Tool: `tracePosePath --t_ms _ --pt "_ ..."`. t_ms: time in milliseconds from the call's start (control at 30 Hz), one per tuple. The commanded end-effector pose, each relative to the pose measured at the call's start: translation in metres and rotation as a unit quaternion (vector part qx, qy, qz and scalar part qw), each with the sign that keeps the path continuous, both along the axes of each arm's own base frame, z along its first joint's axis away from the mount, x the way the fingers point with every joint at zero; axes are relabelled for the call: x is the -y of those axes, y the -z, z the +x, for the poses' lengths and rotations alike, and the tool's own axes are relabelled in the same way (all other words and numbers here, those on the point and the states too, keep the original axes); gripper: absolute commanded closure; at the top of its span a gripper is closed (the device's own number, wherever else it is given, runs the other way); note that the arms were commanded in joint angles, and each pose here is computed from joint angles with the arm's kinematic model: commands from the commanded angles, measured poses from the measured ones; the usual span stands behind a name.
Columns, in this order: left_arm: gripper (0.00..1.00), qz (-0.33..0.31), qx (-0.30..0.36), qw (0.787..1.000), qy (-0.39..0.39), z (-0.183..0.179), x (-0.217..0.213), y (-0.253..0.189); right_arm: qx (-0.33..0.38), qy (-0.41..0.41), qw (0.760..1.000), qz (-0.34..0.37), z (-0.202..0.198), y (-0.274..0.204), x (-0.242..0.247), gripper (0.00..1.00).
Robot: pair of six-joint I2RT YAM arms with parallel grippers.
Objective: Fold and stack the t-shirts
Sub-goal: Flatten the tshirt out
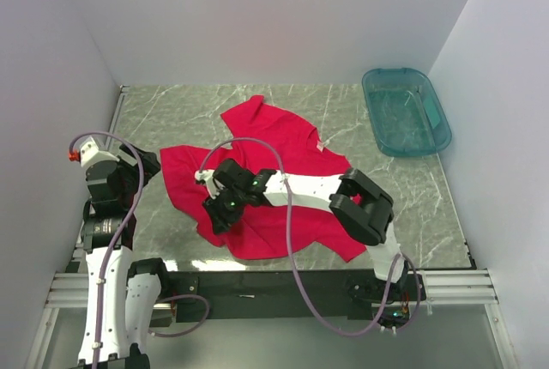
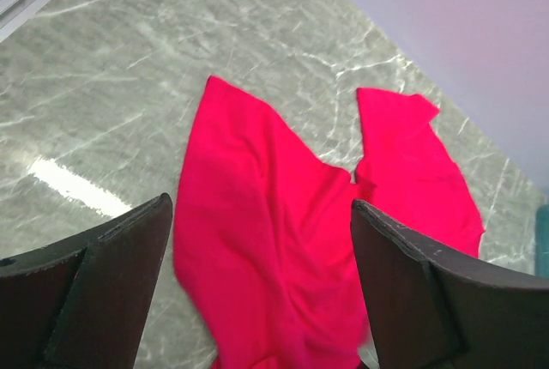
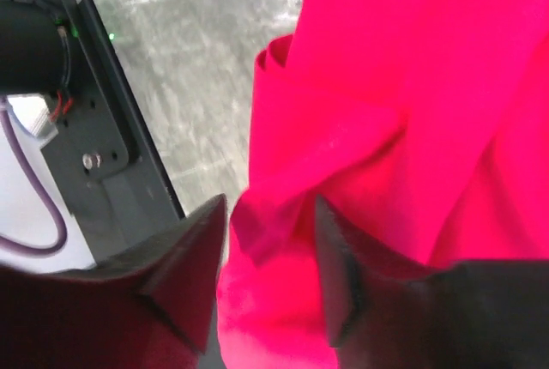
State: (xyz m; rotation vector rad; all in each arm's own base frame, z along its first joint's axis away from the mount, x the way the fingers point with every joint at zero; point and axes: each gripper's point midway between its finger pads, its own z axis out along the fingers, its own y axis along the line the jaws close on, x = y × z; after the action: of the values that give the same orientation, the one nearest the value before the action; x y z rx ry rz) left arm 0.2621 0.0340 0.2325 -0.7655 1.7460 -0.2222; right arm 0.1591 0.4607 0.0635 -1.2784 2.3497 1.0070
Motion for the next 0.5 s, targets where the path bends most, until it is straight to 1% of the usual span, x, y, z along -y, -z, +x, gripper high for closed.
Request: tracePosePath --t_ms 0,67,100,133,167,233,267,300,333,367,400,433,467 --pt "0.1 0.015 -0.005 1.0 -0.007 -0.006 -0.004 -0.001 -0.028 0.001 1.0 0.01 -0.004 -0.003 -0.019 0.56" --pt "0.09 0.017 -0.001 1.0 -0.01 -0.007 -0.005 -0.004 -0.034 -0.016 0.999 0.015 -0.01 -0.006 -0.022 0.65" --pt "0.09 0.017 -0.004 1.0 -0.01 -0.008 -0.006 -0.003 -0.032 -0.025 0.999 0.024 -0.012 -0.013 -0.023 0.73" --pt "0.1 0.017 -0.005 1.0 -0.01 -0.008 -0.005 -0.002 -0.033 -0.041 0.998 0.034 -0.018 -0.019 -0.024 0.89" --pt "0.1 0.016 -0.004 1.0 -0.01 -0.007 -0.005 -0.003 -0.016 -0.072 0.996 0.044 -0.026 -0.026 -0.024 0.98" --pt "0.1 0.016 -0.003 1.0 -0.008 -0.007 -0.005 -0.002 0.016 -0.134 0.987 0.087 -0.044 -0.063 -0.025 1.0" --pt "0.1 0.016 -0.003 1.0 -0.008 -0.007 -0.004 -0.002 0.039 -0.244 0.959 0.137 -0.078 -0.086 -0.026 1.0" --pt "0.1 0.015 -0.004 1.0 -0.006 -0.006 -0.004 -0.001 0.023 -0.32 0.936 0.145 -0.108 -0.103 -0.004 1.0" --pt "0.1 0.014 -0.006 1.0 -0.004 -0.005 -0.003 0.0 0.017 -0.392 0.905 0.167 -0.132 -0.114 0.008 1.0" --pt "0.1 0.015 -0.004 1.0 -0.004 -0.005 -0.003 -0.001 0.058 -0.475 0.853 0.208 -0.154 -0.132 0.011 1.0" --pt "0.1 0.015 -0.005 1.0 -0.004 -0.005 -0.003 0.0 0.032 -0.496 0.848 0.186 -0.173 -0.126 0.021 0.97" --pt "0.1 0.015 -0.008 1.0 -0.003 -0.005 -0.003 0.001 0.032 -0.508 0.842 0.177 -0.182 -0.122 0.02 0.96" --pt "0.09 0.014 -0.006 1.0 -0.002 -0.005 -0.002 0.001 0.043 -0.524 0.833 0.173 -0.188 -0.119 0.017 0.95"
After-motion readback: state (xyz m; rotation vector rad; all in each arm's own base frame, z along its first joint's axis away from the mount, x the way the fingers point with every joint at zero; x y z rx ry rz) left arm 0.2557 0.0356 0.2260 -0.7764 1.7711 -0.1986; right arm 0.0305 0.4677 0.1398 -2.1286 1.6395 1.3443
